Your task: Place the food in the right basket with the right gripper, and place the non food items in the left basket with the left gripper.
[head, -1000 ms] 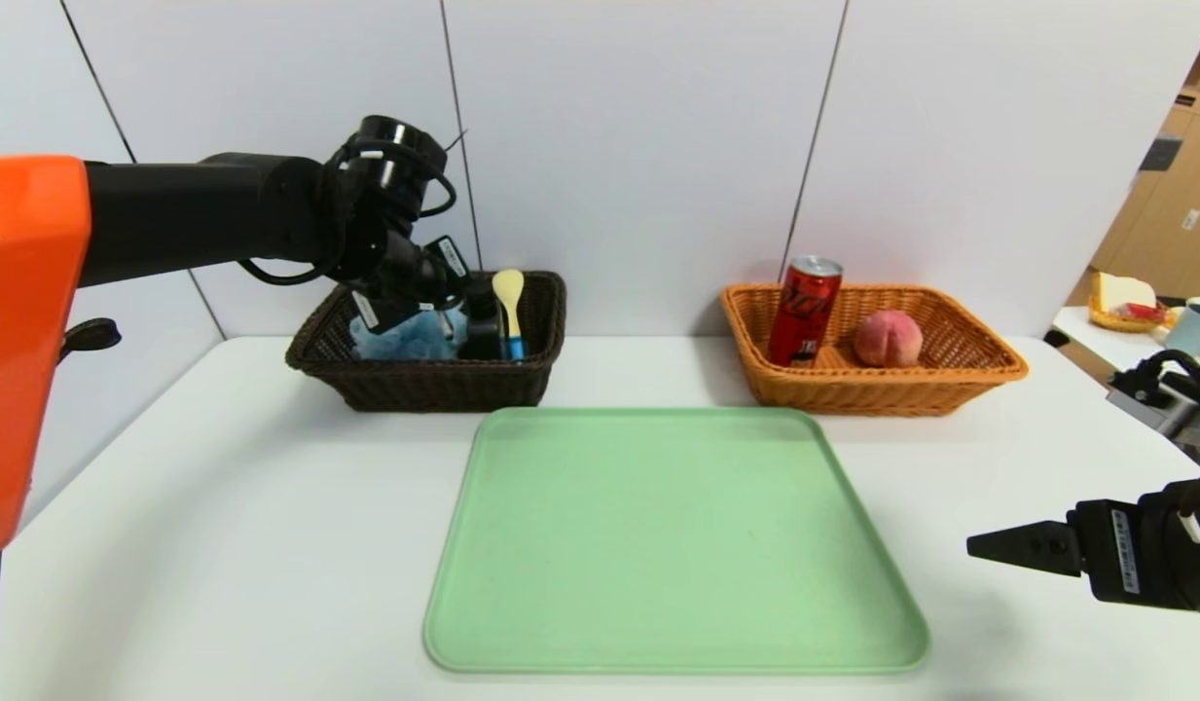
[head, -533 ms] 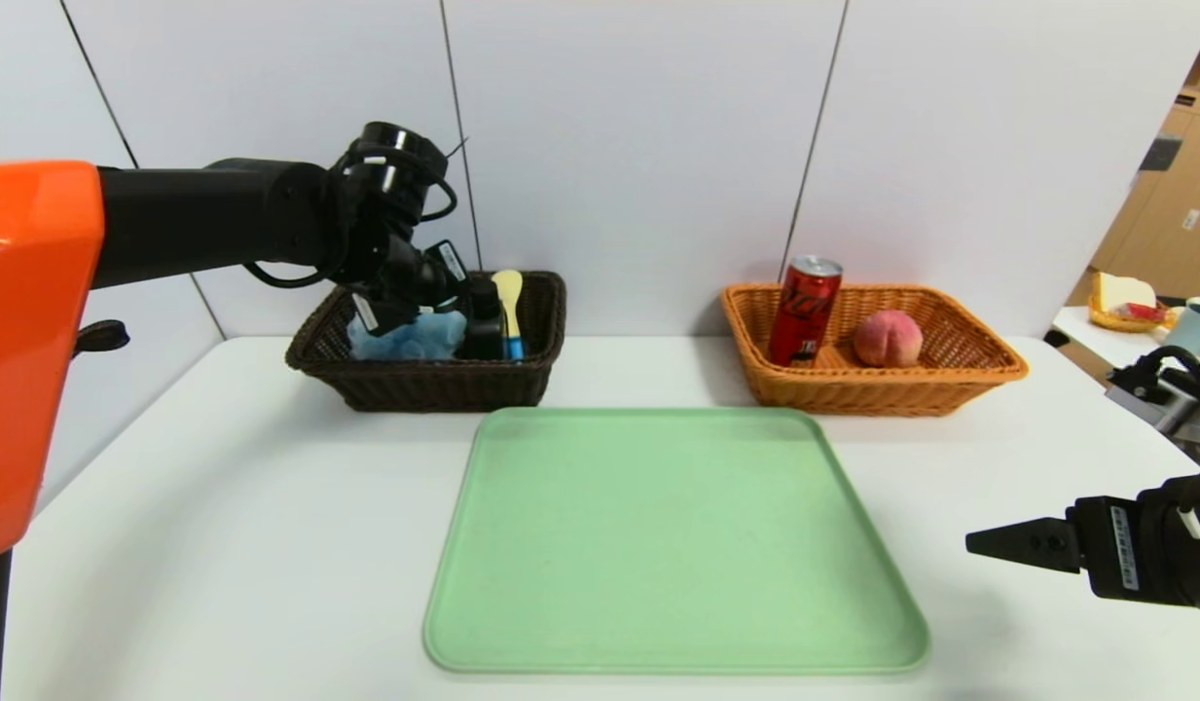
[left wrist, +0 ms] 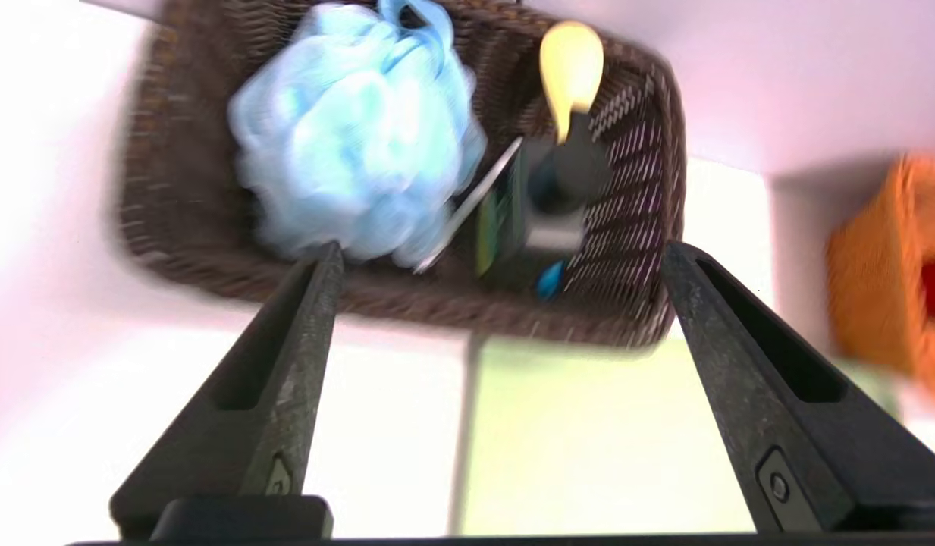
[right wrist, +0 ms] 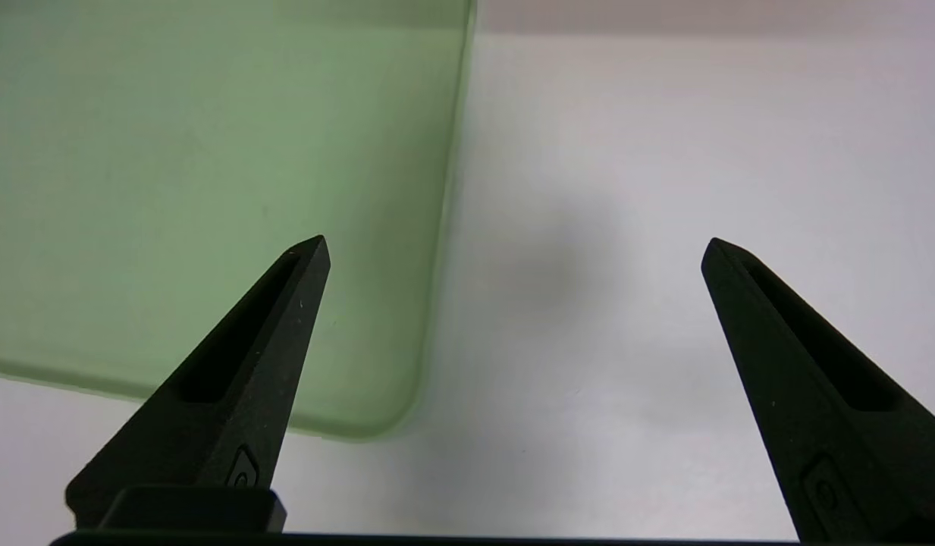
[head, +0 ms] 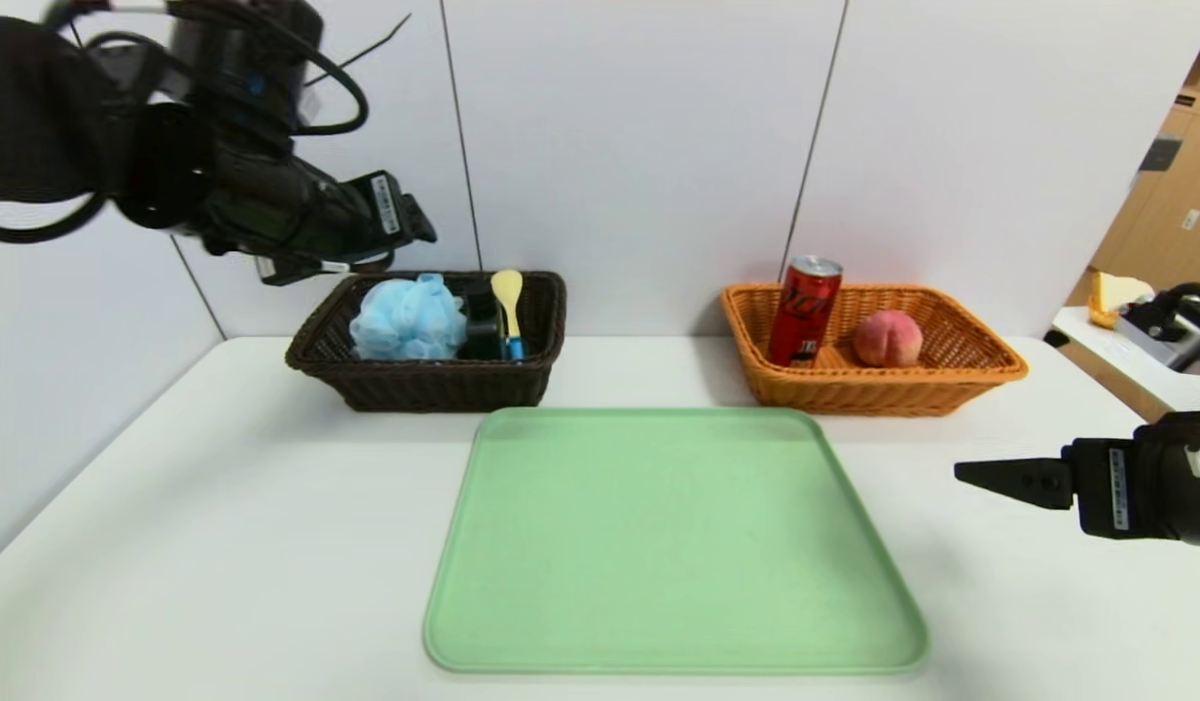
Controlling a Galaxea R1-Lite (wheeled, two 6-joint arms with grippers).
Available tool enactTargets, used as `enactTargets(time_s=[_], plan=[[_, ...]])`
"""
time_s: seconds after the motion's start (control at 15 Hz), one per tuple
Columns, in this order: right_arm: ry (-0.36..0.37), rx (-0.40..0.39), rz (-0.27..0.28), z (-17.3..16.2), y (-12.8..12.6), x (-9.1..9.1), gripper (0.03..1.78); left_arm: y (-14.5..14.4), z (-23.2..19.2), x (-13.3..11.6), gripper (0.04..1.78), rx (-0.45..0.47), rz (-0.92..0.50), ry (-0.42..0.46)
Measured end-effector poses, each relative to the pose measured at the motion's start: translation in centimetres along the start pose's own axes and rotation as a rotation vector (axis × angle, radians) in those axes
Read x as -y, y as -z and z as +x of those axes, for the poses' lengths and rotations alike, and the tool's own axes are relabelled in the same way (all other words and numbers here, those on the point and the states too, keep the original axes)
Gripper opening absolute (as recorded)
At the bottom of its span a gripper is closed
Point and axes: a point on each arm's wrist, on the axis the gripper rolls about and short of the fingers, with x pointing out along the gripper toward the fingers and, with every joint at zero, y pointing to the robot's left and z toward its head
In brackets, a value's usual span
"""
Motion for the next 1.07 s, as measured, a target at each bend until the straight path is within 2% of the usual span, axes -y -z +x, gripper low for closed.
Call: enactTargets(time_s=[0.13, 0.27, 0.47, 0.73, 0.93, 1.07], plan=[[0.024, 0.093, -0.069, -0.4, -0.8, 0.0, 1.70, 1.1, -5.2, -1.4, 1.53, 0.048, 0.142, 0.030], [0.093, 0.186, -0.073, -0.8, -1.5, 0.1, 1.70, 2.6, -9.6, -3.5, 1.57, 0.122, 0.239, 0.012], [0.155, 0.221, -0.058, -1.6, -0.8, 0.5, 1.70, 5.0, -15.1, -8.0, 1.61, 0.248, 0.255, -0.123], [0.172, 0.254, -0.048, -4.0, 2.5, 0.9, 1.70, 10.6, -20.5, -12.4, 1.65, 0.359, 0.193, -0.279], [0.214, 0.332, -0.034, -6.7, 5.9, 1.2, 1.70, 16.9, -22.7, -14.6, 1.67, 0.407, 0.189, -0.325], [0.250, 0.400, -0.016, -8.4, 8.5, 1.5, 1.70, 20.7, -22.7, -15.7, 1.67, 0.435, 0.178, -0.339]])
